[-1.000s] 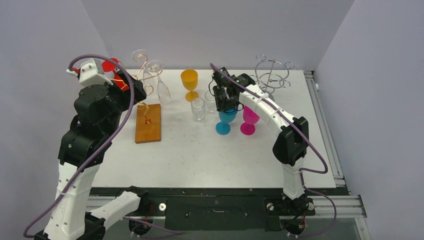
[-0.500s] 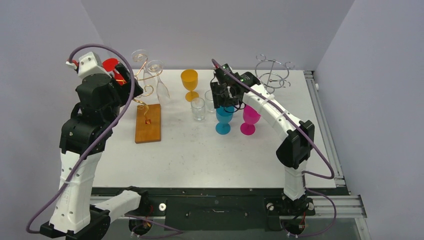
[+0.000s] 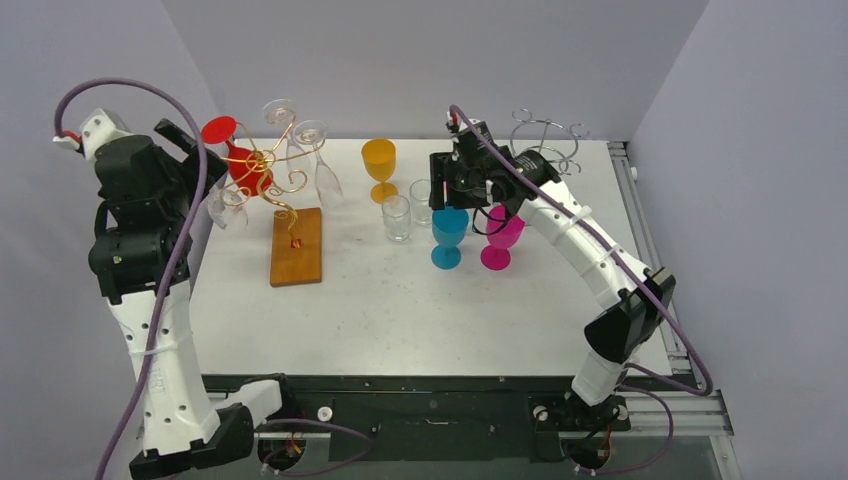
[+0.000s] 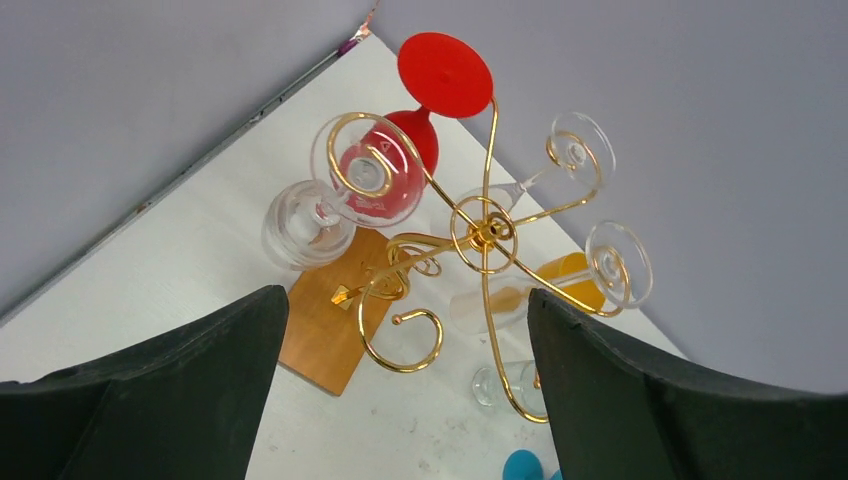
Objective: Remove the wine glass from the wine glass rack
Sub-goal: Place the wine glass at the center of the board, then pick up the wine glass from the wine rack.
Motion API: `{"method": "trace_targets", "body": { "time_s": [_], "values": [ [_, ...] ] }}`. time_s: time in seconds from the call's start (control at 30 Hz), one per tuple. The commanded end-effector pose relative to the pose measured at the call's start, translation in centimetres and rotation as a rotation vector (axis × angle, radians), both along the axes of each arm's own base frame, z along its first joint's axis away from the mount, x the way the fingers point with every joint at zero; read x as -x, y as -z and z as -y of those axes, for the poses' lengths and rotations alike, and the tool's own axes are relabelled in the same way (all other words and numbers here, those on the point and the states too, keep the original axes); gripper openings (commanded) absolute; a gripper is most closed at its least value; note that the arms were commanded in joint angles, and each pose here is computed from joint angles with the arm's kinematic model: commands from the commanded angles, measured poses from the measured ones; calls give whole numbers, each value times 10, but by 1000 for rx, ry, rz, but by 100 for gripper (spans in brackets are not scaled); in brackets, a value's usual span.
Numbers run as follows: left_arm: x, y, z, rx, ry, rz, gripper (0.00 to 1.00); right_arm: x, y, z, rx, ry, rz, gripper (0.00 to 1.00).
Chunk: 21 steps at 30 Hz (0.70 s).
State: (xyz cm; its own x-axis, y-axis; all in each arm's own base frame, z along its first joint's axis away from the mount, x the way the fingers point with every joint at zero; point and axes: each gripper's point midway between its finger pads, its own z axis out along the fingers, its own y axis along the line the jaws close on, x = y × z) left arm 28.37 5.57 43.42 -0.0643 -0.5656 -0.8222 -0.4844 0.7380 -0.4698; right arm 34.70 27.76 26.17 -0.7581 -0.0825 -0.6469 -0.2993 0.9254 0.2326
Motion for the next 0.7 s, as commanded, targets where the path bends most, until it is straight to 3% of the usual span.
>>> {"method": "trace_targets", "body": {
  "time_s": [0.0, 0.33, 0.67],
  "values": [
    [2, -9, -11, 121, 17, 78, 85, 14, -52, -2, -178, 22, 110, 60],
    [-23, 4, -34, 364, 71, 164, 56, 32, -103, 40, -349, 108, 294, 62],
    [-36, 43, -52, 479, 55, 146, 48, 33, -99, 73, -346, 166, 328, 63]
  ]
}}
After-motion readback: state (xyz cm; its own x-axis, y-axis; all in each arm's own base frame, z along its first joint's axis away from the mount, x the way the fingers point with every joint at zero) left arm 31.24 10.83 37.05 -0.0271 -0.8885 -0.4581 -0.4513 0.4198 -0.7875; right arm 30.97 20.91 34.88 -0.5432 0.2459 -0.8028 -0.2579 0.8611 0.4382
